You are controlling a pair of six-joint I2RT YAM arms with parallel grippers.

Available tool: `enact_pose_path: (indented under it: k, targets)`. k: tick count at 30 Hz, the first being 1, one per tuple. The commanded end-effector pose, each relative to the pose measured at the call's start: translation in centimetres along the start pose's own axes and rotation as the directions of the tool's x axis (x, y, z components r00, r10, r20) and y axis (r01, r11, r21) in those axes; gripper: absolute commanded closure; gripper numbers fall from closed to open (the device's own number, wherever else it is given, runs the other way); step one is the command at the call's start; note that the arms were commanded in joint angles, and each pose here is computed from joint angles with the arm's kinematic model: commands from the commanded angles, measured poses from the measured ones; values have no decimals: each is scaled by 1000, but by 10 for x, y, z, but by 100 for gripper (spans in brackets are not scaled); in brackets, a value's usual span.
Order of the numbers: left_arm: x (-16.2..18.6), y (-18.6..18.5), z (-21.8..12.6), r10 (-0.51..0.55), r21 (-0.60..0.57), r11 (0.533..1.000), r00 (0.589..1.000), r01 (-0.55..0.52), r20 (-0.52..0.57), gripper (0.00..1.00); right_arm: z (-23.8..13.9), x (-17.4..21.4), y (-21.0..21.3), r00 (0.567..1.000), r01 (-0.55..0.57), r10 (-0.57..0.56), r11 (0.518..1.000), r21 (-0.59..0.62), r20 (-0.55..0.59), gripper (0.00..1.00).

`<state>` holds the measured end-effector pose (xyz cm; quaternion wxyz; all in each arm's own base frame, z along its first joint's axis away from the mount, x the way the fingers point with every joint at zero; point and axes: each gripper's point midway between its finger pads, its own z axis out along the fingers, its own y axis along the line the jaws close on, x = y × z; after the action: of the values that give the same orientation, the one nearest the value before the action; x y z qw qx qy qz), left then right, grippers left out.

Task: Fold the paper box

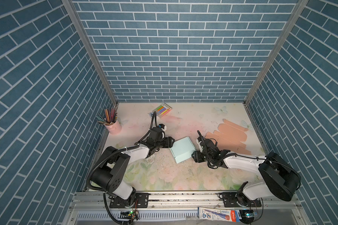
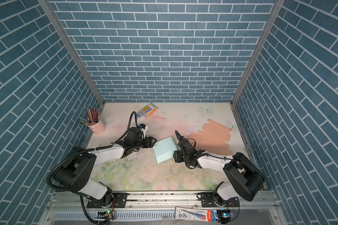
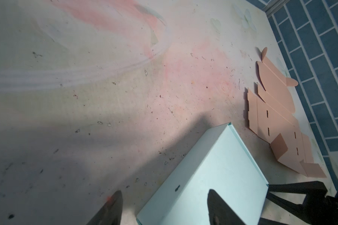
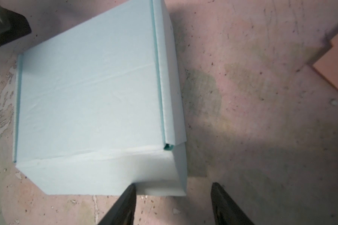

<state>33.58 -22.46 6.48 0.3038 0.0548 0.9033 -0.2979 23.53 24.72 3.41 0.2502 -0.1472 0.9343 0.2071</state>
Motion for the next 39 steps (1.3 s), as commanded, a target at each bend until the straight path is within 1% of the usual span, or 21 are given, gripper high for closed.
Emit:
enact_pose_path:
  k: [1,6,11,19,28,33,39]
  targets:
    - [2,-17,3,20,102,995,999,-16,-33,28,-1,-10,0,1000,13,-13,1000,6,20,38]
    - [20,-20,5,-8,160,987,998,18,-62,29,1,-11,0,1000,6,-6,1000,9,21,38]
    - [32,-28,1,-6,186,982,997,20,-74,33,4,-9,-1,1000,1,-1,1000,7,15,38]
    - [49,-36,4,12,177,984,994,7,-109,40,10,-12,-3,1000,8,-8,1000,9,7,38]
    - [74,-55,-3,17,204,979,989,13,-145,47,13,-11,1,1000,9,-9,1000,-13,-1,38]
    - [85,-54,-5,7,201,979,988,24,-155,49,15,-9,10,1000,18,-18,999,-41,-5,39]
    - [89,-61,-7,7,217,976,988,27,-155,49,20,-8,26,999,47,-48,997,-64,-12,39]
